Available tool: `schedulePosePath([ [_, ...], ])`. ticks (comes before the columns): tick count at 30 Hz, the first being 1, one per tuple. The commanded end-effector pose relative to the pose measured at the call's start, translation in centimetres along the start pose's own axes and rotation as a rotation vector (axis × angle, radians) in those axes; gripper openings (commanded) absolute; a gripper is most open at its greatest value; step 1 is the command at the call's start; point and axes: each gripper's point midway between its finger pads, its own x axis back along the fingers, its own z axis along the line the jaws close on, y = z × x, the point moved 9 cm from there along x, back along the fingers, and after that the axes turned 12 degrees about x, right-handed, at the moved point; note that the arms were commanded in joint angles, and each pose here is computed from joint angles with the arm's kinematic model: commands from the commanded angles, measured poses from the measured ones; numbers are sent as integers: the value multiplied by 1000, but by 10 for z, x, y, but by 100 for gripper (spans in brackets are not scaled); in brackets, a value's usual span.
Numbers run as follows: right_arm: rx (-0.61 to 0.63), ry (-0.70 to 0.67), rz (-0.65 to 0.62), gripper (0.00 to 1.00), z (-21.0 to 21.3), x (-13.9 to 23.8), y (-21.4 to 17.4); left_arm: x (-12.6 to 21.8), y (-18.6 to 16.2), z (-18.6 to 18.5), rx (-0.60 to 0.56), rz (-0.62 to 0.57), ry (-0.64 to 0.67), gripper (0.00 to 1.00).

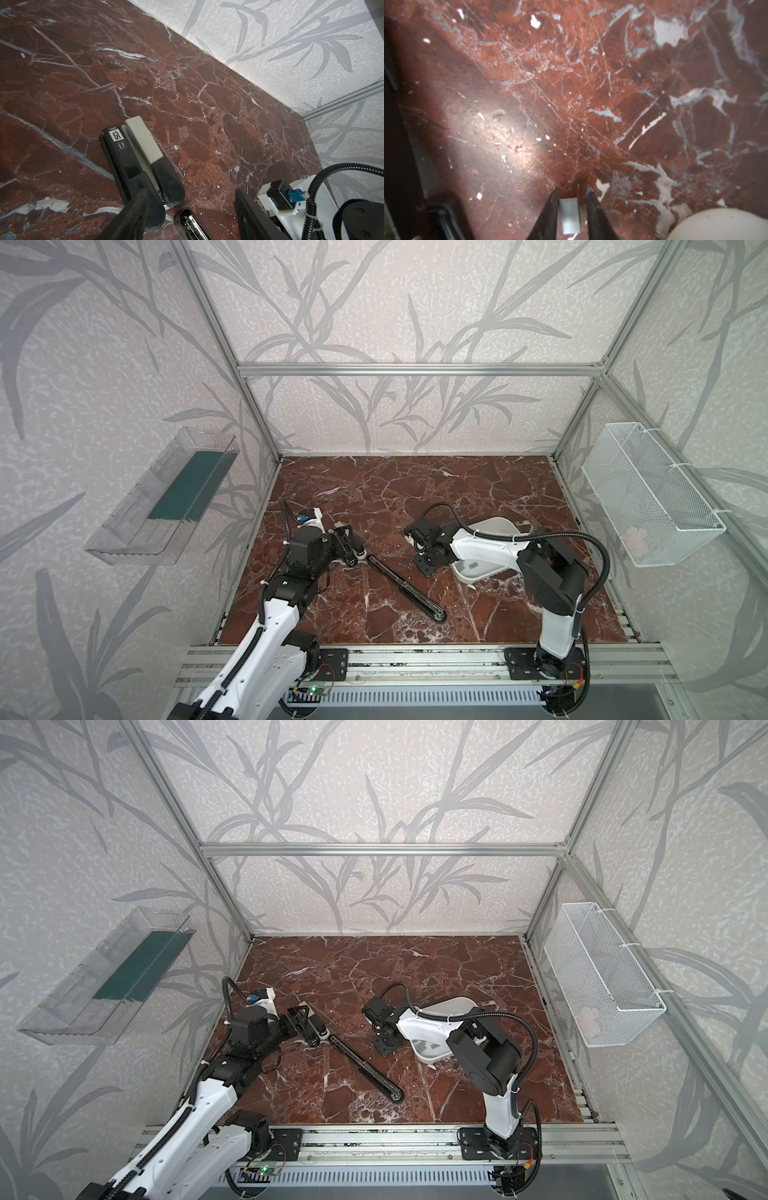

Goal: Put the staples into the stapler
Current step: 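Carry the staple strip toward the black staple channel with the right gripper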

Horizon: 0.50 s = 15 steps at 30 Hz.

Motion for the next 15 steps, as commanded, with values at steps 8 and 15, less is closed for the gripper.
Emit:
schedulePosePath([
  [8,-23,3,30,16,-1,9,-11,5,6,-6,5,-30,-16,68],
  [15,-42,9,-75,16,1,47,-15,4,5,-6,11,-22,-20,68],
])
